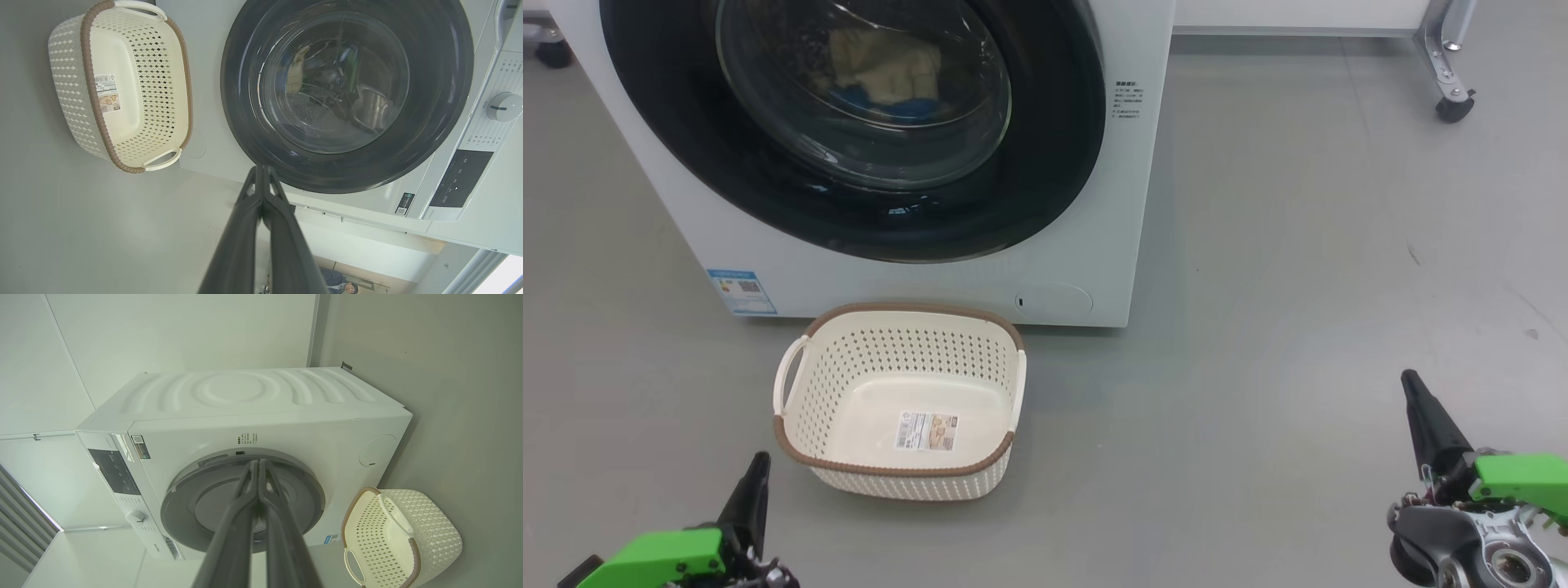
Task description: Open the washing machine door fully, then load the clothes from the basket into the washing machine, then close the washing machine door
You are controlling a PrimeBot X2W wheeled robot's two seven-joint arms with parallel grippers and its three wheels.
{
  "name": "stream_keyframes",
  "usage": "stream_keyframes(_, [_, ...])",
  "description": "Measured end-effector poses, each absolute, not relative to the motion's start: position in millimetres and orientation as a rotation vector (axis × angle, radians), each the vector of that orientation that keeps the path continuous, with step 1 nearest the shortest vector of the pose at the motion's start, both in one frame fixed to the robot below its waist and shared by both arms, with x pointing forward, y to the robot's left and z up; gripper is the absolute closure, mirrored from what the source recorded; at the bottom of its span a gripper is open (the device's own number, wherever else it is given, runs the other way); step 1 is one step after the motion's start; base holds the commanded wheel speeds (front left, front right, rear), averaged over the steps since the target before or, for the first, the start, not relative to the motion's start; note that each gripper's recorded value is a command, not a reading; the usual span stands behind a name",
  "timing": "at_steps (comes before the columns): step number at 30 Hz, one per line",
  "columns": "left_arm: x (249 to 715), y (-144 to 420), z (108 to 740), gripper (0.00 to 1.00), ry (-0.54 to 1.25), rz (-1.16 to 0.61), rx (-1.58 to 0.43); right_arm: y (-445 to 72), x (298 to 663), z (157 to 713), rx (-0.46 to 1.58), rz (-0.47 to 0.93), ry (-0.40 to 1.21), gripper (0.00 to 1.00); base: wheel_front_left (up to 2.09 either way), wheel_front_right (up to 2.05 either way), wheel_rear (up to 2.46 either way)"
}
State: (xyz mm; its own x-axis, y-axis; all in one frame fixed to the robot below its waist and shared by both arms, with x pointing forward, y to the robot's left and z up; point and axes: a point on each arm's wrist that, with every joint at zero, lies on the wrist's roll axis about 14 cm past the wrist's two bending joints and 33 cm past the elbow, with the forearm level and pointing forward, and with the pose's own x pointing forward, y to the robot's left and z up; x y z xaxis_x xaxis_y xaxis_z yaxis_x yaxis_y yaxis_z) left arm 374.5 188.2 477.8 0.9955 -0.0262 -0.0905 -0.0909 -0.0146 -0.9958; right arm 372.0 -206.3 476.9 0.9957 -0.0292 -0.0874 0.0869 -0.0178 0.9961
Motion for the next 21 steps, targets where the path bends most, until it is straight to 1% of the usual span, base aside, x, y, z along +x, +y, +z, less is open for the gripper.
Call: stream_keyframes(21, [374.5,188.7,477.8,1.00,0.090,0.053,-1.586,-205.6,372.0,476.9,1.587,-0.089,0.048,1.00,0.00,0.00,0.00])
